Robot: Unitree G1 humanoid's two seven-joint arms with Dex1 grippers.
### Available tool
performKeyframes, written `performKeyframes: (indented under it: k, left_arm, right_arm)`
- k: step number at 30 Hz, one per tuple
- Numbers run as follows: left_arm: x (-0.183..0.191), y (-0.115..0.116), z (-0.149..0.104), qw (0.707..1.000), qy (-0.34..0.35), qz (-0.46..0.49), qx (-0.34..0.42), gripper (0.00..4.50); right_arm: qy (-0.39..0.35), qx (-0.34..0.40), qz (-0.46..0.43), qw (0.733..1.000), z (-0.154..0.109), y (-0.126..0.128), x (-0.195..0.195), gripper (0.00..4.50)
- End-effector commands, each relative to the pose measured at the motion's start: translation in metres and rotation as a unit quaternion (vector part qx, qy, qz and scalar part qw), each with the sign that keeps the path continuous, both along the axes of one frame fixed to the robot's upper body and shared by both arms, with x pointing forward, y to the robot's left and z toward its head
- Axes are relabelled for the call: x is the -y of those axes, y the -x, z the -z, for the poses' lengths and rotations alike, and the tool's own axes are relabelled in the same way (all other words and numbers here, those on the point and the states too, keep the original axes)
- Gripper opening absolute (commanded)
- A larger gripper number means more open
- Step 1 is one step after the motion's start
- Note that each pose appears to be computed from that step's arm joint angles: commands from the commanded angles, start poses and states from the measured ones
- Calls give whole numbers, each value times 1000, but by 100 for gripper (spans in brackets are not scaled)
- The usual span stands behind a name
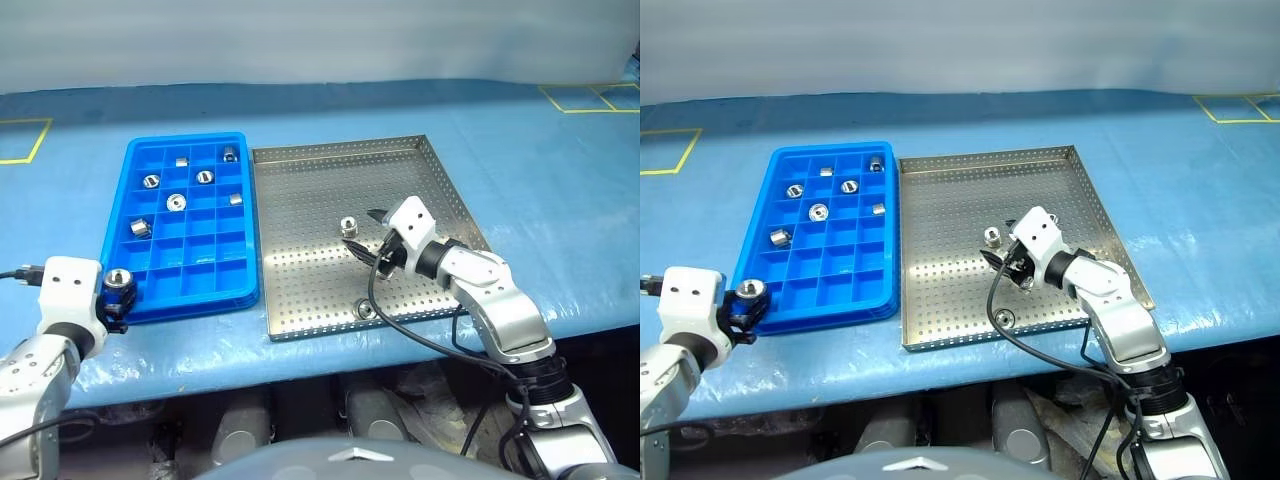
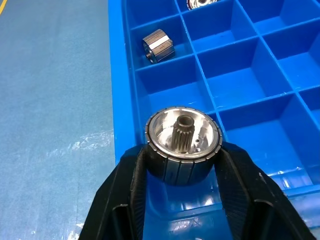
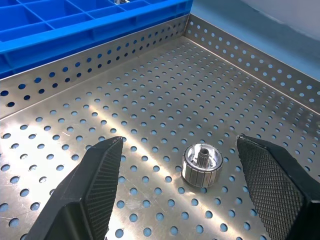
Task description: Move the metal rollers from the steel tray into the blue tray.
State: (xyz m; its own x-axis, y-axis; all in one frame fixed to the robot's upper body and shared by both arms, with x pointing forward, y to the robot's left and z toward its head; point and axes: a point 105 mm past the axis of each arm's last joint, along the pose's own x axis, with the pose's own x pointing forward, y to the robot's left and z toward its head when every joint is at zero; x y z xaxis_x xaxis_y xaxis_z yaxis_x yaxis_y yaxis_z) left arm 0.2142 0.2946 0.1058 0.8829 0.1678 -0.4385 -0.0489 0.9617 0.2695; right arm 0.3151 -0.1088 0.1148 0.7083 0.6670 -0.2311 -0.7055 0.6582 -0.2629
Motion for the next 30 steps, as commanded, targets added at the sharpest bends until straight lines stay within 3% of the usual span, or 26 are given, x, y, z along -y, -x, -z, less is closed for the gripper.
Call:
performKeyframes:
  k: [1, 6, 11, 18, 23, 30]
  left_arm:
    - [-7, -2, -11, 999, -6, -18, 28, 357]
    - [11, -12, -33, 992, 60, 33, 108, 357]
    - [69, -40, -63, 954, 151, 176, 188, 357]
    - [150, -93, -36, 929, 174, 301, 126, 357]
    - [190, -112, -10, 910, 199, 353, 86, 357]
    - [210, -126, 6, 904, 185, 381, 55, 357]
  right_arm:
    - [-3, 30, 7, 1000, -14, 0, 5, 383]
    - [-4, 31, 7, 1000, -14, -1, 4, 383]
    - [1, 39, 15, 999, -16, -2, 6, 383]
    - [3, 51, 50, 997, -21, 4, 21, 383]
    - [10, 58, 85, 995, -22, 9, 34, 383]
    - [6, 42, 74, 996, -15, 19, 27, 383]
